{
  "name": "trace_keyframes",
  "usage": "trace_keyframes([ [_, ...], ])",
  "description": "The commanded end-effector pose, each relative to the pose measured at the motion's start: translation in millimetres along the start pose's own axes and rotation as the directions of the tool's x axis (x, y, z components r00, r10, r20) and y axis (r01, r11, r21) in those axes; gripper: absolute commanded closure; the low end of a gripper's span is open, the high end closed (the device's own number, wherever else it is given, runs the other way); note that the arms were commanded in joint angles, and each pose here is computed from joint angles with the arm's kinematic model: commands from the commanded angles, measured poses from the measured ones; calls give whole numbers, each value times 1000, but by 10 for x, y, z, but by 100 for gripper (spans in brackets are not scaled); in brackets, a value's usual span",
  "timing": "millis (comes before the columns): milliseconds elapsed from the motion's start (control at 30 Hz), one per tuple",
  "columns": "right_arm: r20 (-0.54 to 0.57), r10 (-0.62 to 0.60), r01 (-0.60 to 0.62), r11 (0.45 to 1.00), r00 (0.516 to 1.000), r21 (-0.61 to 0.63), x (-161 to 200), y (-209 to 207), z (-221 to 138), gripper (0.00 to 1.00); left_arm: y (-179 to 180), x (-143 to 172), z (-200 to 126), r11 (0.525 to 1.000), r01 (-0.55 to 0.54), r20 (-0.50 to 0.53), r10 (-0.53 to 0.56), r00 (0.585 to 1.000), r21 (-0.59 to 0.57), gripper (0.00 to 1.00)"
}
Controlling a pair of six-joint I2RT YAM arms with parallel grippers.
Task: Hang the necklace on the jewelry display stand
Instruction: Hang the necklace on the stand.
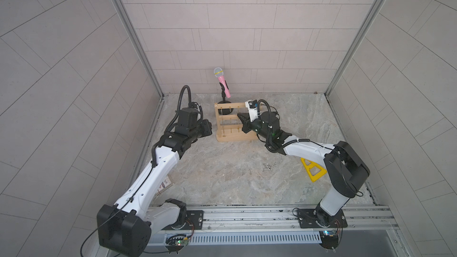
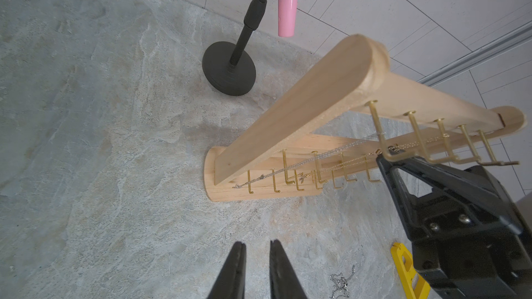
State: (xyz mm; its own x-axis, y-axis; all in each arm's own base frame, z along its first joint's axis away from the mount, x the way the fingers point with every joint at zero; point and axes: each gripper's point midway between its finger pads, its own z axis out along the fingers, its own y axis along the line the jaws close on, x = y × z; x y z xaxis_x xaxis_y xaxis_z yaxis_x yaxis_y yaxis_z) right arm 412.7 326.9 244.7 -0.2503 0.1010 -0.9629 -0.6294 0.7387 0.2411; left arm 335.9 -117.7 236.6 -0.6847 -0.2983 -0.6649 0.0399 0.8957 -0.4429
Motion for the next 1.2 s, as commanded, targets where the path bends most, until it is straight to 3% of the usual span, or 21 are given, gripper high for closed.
trace_keyframes([
  [0, 23, -8, 9, 1000, 1000, -23, -152, 60, -102, 100, 5, -39, -29, 1000, -1, 25, 1, 1000, 5, 80],
  [533, -32, -12, 7, 989, 999, -150, -229, 391, -190, 100, 31, -48, -17, 1000, 8, 29, -8, 1000, 3, 79],
  [1167, 1, -20, 20, 981, 1000, -192, -403, 564, -376, 100, 51, -36, 10, 1000, 22, 25, -22, 999, 6, 79],
])
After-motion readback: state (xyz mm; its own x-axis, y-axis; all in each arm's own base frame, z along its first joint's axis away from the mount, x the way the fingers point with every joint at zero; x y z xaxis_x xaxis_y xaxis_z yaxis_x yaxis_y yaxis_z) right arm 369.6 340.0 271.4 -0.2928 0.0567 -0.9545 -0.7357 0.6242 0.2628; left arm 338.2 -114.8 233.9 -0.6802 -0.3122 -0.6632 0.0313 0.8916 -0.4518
